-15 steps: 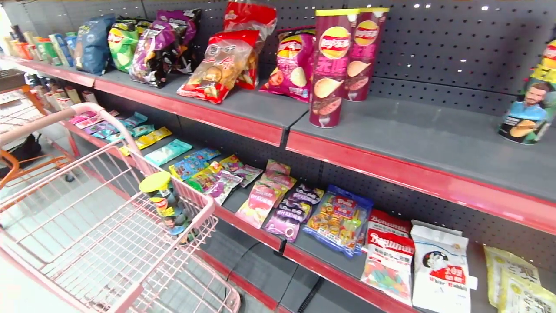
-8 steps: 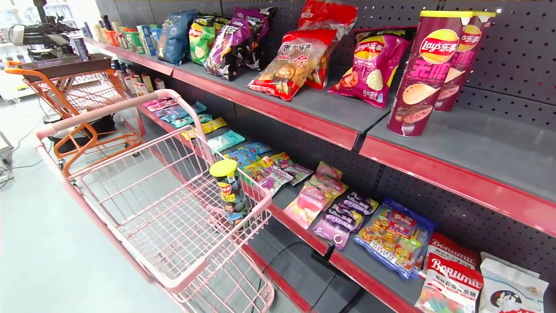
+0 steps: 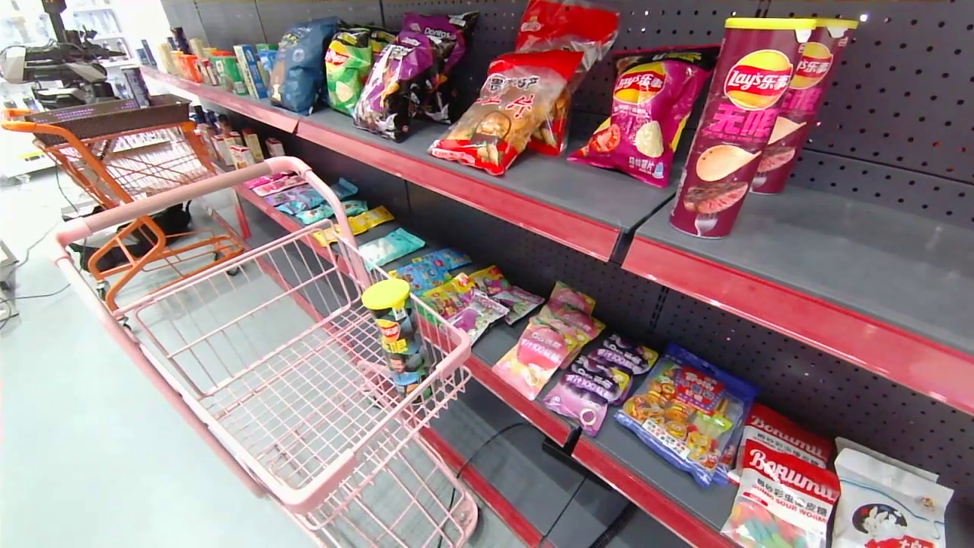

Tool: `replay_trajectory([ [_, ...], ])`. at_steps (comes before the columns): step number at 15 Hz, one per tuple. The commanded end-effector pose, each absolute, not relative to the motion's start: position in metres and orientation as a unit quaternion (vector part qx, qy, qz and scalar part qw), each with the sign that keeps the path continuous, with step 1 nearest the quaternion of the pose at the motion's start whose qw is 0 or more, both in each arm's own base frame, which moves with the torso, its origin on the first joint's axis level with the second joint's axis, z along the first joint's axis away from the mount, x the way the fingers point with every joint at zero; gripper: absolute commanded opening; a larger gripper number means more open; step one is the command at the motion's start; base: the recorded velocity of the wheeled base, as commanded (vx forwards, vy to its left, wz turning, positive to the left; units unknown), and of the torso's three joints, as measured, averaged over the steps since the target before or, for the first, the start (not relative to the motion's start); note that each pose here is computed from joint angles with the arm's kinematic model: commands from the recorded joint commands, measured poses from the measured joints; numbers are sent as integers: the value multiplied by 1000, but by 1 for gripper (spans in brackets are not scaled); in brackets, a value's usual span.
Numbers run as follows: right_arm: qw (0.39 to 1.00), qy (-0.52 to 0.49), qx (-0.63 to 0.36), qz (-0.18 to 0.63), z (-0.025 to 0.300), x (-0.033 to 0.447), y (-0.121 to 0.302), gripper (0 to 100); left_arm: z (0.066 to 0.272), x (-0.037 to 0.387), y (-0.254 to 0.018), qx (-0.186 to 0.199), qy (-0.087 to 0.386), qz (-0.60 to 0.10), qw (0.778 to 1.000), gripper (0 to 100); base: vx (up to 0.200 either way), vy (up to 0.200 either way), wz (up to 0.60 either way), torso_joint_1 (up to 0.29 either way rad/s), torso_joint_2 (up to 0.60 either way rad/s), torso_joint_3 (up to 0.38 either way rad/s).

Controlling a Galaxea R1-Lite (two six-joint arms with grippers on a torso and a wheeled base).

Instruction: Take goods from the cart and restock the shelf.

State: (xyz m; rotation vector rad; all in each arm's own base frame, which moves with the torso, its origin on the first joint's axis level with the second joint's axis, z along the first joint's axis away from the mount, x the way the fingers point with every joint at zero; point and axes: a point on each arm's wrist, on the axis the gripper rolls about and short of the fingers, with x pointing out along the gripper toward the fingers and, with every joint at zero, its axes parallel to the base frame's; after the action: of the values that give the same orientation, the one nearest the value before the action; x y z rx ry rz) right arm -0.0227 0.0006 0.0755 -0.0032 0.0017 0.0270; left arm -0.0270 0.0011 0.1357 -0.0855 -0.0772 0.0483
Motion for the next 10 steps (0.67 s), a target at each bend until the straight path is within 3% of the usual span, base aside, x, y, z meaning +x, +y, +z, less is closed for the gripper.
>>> replay_trajectory([
  [1,1000,1,-2,14,76,-23,1,100,251,75,1,-95,58,46,993,100,0,0,0,0,0,0],
  [2,1000,1,-2,13,76,-23,1,100,242,118,-4,-89,100,-10,991,100,0,0,0,0,0,0],
  [5,1000,1,-2,14,76,-23,1,100,205,214,-8,-55,150,-31,987,100,0,0,0,0,0,0],
  [10,1000,1,-2,15,76,-23,1,100,152,264,-21,-33,237,-137,961,100,0,0,0,0,0,0],
])
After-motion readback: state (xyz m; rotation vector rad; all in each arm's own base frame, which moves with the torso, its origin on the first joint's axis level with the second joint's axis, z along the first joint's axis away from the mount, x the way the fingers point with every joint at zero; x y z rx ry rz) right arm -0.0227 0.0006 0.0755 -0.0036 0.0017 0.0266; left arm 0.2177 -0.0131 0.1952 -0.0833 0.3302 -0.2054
